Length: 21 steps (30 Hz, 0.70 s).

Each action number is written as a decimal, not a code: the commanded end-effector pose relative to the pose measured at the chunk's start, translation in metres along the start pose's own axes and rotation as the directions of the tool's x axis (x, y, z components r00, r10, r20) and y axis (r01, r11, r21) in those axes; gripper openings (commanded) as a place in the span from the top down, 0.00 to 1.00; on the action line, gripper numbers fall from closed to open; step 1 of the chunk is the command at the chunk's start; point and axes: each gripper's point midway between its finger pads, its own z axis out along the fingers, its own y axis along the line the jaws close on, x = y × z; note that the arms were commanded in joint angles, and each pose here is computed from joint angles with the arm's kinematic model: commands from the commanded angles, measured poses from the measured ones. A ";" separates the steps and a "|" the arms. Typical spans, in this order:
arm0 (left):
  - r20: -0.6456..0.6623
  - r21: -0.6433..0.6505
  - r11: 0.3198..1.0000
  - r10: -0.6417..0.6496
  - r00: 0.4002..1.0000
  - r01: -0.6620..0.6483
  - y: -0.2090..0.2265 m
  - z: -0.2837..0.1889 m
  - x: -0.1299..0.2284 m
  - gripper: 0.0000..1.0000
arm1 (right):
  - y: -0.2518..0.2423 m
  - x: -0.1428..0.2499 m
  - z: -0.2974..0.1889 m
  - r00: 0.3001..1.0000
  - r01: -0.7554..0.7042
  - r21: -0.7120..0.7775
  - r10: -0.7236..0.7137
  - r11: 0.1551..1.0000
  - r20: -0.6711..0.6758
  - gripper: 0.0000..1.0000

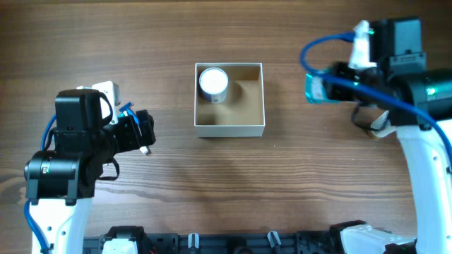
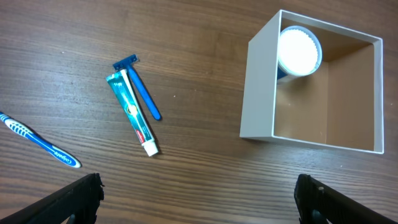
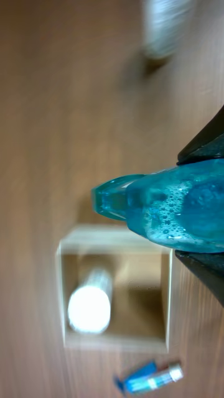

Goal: Pack container
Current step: 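Place the mouthwash bottle upright in the box beside the tub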

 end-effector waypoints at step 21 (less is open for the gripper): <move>0.013 0.016 1.000 -0.013 1.000 0.013 -0.003 -0.005 -0.005 0.00 | 0.130 -0.015 0.199 0.963 0.257 -0.061 -0.261 0.964 -0.060 0.96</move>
